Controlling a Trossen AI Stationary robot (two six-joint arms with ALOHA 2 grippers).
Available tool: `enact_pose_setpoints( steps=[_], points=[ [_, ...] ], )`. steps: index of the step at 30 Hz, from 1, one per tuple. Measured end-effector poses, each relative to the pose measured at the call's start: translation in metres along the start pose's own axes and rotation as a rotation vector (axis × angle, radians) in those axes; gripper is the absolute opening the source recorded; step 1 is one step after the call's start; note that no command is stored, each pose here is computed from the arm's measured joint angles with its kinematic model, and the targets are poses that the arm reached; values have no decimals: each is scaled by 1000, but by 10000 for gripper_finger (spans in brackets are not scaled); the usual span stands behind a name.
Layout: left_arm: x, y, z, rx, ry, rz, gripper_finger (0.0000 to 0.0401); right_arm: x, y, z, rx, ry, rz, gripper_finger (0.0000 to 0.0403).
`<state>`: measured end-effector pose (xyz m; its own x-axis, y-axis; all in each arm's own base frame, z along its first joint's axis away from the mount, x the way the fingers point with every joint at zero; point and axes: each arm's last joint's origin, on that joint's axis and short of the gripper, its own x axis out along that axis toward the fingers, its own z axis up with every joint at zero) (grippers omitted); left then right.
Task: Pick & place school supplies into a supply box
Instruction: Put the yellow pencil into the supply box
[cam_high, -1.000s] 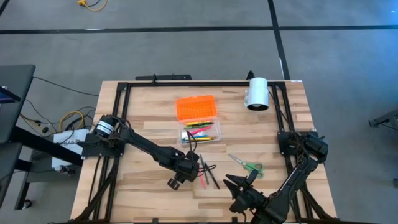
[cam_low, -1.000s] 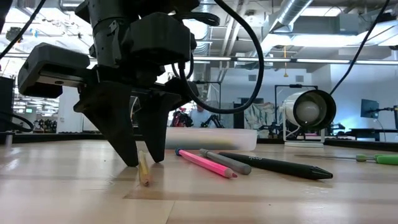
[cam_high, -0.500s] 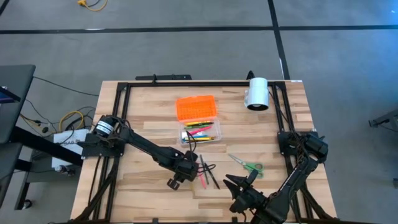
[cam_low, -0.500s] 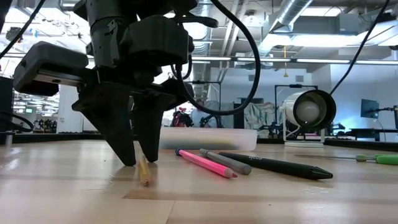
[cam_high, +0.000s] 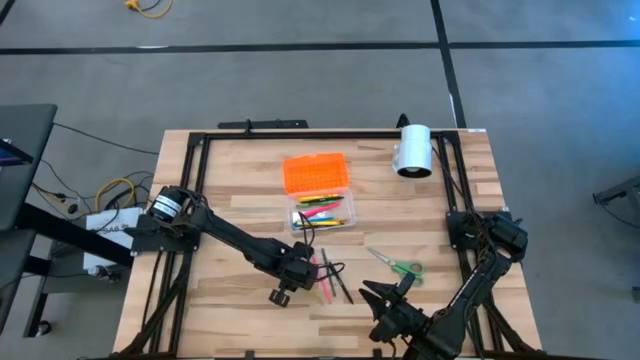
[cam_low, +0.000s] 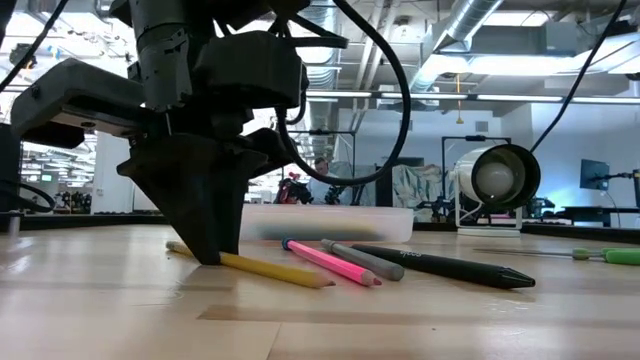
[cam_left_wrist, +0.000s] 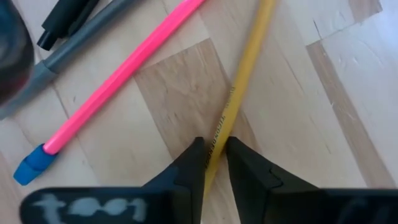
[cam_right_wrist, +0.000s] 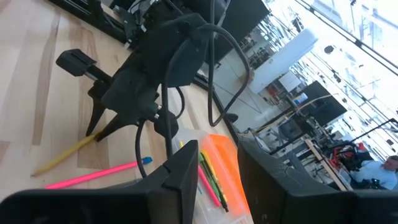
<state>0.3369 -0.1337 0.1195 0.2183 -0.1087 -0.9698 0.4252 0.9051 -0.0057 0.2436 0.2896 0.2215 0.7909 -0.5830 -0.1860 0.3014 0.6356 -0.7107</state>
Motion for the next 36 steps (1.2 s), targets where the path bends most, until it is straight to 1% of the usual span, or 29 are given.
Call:
enact_pose_setpoints(
  steps=[5, 15, 23, 30, 34, 36],
  points=[
    [0, -11, -1, -14, 22, 19, 49, 0, 0, 0, 0, 0, 0, 108],
    [-1, -26, -4, -105, 53, 30, 25, 0, 0, 0, 1, 5, 5, 108],
    [-2, -40, -9, -137, 93, 58, 25, 0, 0, 0, 1, 6, 6, 108],
    [-3, -53, -13, -128, 123, 88, 26, 0, 0, 0, 1, 11, 11, 108],
    [-4, -58, -14, -113, 120, 140, 27, 0, 0, 0, 1, 11, 11, 108],
    [-4, -59, -15, -105, 121, 148, 27, 0, 0, 0, 1, 11, 11, 108]
  ],
)
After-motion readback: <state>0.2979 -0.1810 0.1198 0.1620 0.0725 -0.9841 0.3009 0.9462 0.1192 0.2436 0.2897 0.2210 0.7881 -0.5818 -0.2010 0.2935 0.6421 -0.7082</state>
